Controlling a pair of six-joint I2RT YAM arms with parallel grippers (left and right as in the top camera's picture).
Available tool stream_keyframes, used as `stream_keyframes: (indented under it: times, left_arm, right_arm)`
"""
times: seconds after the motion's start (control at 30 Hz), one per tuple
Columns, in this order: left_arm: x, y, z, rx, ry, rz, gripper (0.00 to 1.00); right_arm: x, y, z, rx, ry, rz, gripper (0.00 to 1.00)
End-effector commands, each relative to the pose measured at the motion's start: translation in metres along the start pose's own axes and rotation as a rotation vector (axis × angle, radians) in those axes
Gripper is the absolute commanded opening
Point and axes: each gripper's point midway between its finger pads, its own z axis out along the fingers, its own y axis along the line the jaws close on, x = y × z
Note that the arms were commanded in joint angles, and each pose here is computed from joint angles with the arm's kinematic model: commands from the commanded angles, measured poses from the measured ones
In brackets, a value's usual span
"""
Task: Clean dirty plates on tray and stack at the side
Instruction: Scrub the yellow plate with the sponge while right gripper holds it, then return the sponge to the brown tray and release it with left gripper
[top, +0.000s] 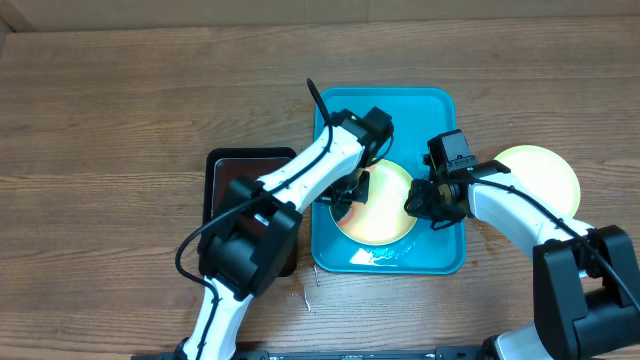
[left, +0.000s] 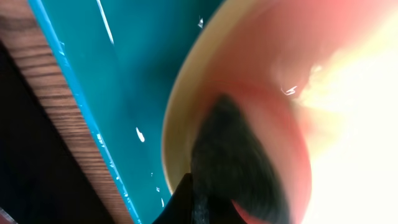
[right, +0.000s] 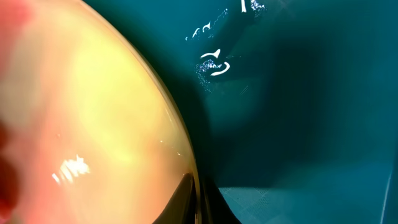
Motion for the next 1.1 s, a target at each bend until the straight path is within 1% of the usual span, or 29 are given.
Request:
stream_keyframes:
  times: [0.0, 0.13, 0.23, 0.37, 0.5, 0.6, 0.73, 0.83, 0.97, 1.07]
  left_arm:
    - [-0.016, -0.017, -0.030, 0.133, -0.037, -0.008, 0.04]
    - [-0.014, -0.033, -0.075, 0.295, -0.067, 0.024, 0.04]
    - [-0.013, -0.021, -0.112, 0.357, -0.123, 0.017, 0.04]
    - [-0.011, 0.022, -0.149, 0.338, -0.203, -0.029, 0.04]
    - [-0.009, 0.096, -0.160, 0.176, -0.244, -0.158, 0.04]
    - [-0.003, 0.139, -0.150, 0.083, -0.195, -0.241, 0.04]
    - [0.007, 0.166, -0.113, 0.047, -0.101, -0.311, 0.04]
    - [0.013, 0.171, -0.070, 0.047, -0.047, -0.336, 0.04]
    - [0.026, 0.168, -0.012, 0.039, -0.015, -0.344, 0.04]
    - [0.036, 0.167, 0.011, 0.036, 0.003, -0.369, 0.04]
  right_arm:
    - [0.004, -0.012, 0.005, 0.060, 0.012, 0.000, 0.04]
    - [0.005, -0.013, 0.005, 0.062, 0.017, 0.001, 0.04]
    - [0.005, -0.013, 0.005, 0.063, 0.018, 0.002, 0.04]
    - [0.006, -0.013, 0.005, 0.063, 0.019, 0.002, 0.04]
    - [0.006, -0.013, 0.005, 0.063, 0.018, 0.002, 0.04]
    - [0.006, -0.013, 0.005, 0.063, 0.019, 0.002, 0.04]
    - [0.006, -0.013, 0.005, 0.064, 0.019, 0.002, 0.04]
    - [0.006, -0.013, 0.005, 0.063, 0.019, 0.002, 0.04]
    - [0.006, -0.013, 0.005, 0.064, 0.020, 0.002, 0.04]
    - [0.007, -0.014, 0.005, 0.067, 0.026, 0.003, 0.04]
